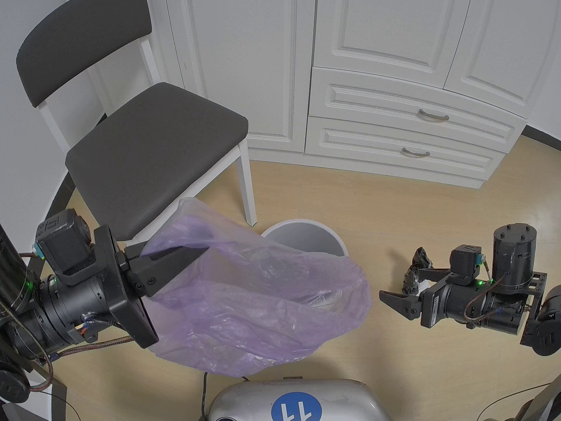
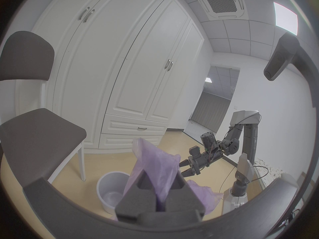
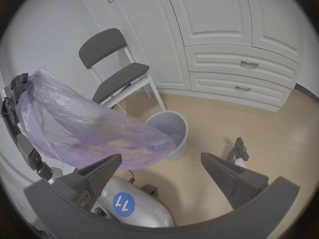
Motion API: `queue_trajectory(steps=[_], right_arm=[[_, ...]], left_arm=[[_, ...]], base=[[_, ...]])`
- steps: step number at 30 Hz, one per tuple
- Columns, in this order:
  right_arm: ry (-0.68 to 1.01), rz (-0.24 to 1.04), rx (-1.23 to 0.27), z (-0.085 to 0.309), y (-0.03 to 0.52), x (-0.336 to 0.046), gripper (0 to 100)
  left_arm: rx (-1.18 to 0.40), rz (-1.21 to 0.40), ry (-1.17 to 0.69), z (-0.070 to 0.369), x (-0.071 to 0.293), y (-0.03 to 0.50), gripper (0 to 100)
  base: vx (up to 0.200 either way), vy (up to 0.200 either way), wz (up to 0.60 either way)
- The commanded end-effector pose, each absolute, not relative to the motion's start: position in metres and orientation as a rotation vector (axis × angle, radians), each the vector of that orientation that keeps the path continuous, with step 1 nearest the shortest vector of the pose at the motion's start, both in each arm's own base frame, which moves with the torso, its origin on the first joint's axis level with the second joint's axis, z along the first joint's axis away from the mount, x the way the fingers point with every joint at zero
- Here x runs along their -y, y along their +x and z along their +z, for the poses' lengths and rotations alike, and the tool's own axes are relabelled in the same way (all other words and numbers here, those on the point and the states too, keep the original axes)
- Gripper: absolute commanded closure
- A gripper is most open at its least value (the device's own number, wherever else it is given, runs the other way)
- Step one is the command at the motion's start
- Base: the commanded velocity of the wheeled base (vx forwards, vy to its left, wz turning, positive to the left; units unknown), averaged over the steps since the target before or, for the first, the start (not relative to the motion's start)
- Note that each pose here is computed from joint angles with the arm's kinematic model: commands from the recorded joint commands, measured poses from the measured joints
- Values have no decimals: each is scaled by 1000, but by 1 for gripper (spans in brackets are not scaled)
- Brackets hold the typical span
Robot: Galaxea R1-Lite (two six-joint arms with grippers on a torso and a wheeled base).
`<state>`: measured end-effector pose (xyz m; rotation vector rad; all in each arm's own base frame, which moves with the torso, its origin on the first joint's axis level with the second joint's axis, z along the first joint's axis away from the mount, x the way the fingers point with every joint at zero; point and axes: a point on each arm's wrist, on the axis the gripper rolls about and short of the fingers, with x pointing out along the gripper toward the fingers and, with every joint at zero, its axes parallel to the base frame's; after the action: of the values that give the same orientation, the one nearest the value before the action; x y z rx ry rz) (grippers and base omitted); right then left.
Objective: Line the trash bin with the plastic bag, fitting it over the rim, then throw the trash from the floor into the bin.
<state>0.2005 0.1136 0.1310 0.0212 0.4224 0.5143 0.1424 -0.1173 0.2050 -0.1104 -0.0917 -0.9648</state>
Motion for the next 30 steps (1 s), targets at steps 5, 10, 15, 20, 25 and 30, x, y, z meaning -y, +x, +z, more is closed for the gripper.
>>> queue_trajectory(steps=[5, 10, 15, 20, 25, 30], right_arm=[[22, 509, -471, 118, 212, -118, 0], [15, 491, -524, 103, 224, -120, 0], [61, 471, -528, 90, 242, -130, 0], [137, 493, -444, 85, 247, -141, 0], [121, 528, -461, 75, 239, -147, 0], [99, 563, -495, 68, 229, -151, 0]], left_arm=[[94, -975, -111, 205, 118, 140, 100], [111, -997, -117, 208, 118, 134, 100], [142, -1046, -127, 213, 116, 122, 100], [153, -1097, -129, 214, 113, 115, 100], [145, -1105, -146, 215, 113, 116, 100], [142, -1105, -176, 218, 113, 116, 100]], base=[[0, 0, 0], [0, 0, 0], [0, 0, 0], [0, 0, 0], [0, 0, 0], [0, 0, 0]])
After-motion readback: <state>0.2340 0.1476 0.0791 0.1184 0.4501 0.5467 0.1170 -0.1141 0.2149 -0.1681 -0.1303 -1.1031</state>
